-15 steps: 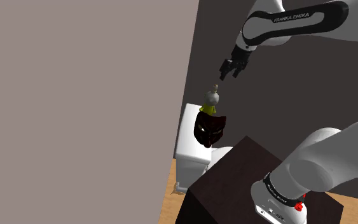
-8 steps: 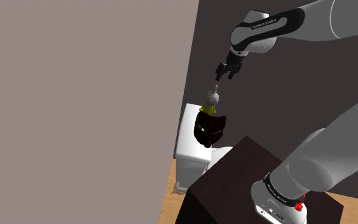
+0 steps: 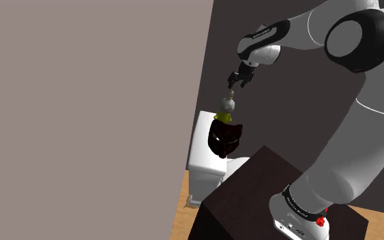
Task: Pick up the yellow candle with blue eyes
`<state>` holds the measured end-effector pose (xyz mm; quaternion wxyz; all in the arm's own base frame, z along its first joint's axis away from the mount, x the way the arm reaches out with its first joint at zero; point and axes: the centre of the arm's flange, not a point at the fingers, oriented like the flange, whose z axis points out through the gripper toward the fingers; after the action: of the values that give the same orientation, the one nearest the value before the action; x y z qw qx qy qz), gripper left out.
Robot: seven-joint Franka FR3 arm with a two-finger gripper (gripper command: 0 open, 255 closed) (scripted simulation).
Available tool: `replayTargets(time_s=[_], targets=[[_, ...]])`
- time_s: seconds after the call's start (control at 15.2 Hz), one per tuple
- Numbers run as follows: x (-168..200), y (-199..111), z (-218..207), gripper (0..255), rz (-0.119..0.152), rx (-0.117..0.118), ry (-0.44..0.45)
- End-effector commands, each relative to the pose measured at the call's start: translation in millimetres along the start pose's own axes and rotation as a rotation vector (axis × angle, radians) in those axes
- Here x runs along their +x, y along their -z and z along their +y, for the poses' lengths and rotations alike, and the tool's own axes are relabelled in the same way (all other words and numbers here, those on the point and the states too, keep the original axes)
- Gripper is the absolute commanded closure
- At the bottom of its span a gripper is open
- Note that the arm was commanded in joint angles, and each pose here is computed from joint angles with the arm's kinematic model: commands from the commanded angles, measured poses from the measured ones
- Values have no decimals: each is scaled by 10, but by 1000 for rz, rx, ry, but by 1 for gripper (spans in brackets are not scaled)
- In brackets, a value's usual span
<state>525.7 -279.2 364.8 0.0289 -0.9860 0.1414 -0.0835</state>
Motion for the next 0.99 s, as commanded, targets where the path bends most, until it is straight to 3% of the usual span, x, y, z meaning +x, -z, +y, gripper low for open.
replayTargets(time_s=[0.0, 0.4, 0.92], targets=[[150, -192, 152, 0, 7, 3, -15], [559, -706, 583, 0, 24, 13, -60], [498, -1103, 618, 0, 24, 13, -60]])
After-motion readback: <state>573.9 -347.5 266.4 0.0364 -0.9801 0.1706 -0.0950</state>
